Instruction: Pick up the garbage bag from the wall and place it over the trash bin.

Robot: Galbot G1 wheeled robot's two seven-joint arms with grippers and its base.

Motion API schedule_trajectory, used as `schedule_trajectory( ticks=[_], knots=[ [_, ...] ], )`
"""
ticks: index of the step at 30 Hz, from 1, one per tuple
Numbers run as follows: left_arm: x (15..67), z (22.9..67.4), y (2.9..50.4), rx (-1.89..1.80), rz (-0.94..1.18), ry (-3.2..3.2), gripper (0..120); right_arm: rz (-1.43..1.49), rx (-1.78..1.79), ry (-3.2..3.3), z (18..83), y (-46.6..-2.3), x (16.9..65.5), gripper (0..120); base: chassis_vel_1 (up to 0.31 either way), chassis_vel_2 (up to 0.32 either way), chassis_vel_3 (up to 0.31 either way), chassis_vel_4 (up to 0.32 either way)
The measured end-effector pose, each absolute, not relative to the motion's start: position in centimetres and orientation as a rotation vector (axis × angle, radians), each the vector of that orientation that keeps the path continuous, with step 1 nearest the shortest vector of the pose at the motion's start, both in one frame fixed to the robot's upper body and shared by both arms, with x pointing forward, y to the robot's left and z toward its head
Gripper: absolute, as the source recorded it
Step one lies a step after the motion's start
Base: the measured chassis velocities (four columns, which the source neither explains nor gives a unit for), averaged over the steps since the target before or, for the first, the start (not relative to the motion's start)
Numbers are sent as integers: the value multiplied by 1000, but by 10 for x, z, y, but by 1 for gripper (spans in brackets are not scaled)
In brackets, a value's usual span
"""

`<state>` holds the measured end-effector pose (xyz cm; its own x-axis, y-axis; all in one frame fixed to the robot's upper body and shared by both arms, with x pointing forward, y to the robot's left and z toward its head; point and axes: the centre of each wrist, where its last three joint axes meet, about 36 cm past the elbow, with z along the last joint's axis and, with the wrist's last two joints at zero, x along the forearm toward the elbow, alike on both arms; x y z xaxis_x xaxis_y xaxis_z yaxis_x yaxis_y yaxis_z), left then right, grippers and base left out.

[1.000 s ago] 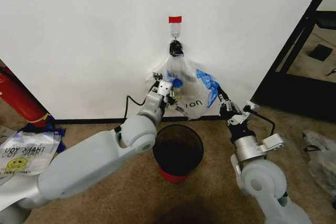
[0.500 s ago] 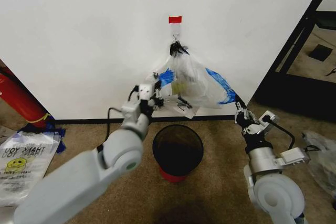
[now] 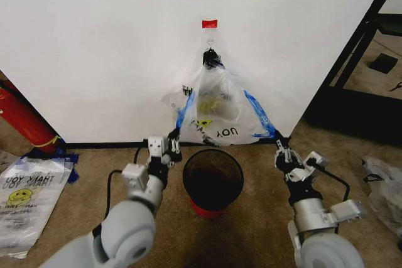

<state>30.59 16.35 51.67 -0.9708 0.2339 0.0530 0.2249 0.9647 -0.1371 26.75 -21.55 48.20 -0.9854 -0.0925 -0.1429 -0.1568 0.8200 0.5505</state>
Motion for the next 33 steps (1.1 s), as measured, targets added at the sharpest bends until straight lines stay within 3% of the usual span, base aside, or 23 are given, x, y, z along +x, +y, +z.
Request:
schedule_trajectory(
  ticks=[21,33],
  knots=[
    [267,516,170,-348,229,-3041,0,879,-214,2924,476,-204,238,0,0,0,0,0],
    [261,541,168,-491,310,-3103,0,906,-232,2846,514,-209,234,0,0,0,0,0]
  ],
)
